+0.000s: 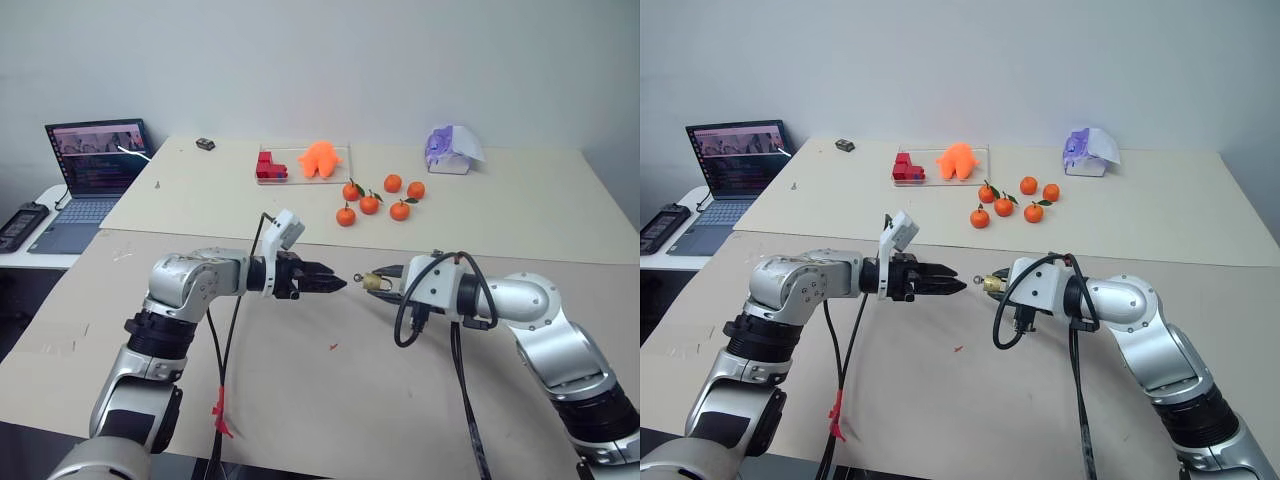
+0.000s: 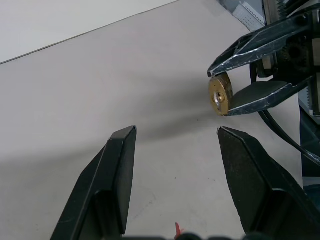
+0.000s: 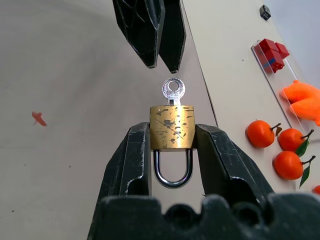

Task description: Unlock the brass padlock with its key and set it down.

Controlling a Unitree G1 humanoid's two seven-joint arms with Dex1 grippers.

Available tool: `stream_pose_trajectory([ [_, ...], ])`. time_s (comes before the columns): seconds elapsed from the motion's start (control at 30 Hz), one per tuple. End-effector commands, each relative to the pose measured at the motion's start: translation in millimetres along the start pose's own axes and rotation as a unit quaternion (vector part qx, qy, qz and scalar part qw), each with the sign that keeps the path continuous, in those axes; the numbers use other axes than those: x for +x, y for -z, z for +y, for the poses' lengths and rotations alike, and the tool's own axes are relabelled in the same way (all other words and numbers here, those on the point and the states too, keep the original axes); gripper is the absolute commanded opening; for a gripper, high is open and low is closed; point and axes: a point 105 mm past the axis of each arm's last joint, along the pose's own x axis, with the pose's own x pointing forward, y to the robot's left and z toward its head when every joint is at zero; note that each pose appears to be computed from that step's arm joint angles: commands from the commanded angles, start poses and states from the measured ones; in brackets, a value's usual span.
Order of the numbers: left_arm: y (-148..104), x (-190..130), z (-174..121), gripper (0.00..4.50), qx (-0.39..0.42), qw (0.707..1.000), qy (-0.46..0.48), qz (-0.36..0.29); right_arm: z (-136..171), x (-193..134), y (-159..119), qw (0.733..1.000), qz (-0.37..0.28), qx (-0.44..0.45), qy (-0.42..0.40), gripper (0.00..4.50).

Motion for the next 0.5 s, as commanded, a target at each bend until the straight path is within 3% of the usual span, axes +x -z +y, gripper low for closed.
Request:
stream_pose_trajectory([
  [0.03,-13.2,0.1,-9.2,2.72,0.027,0.999,0.011,-0.016,-10.2,-2.4,-7.7,0.999,-0.012,-0.028,0.021,0.91],
  [0.5,-15.9,6.9,-13.6,2.72,0.026,0.999,0.02,-0.024,-7.5,0.7,-7.2,0.999,-0.019,-0.024,0.012,0.91],
])
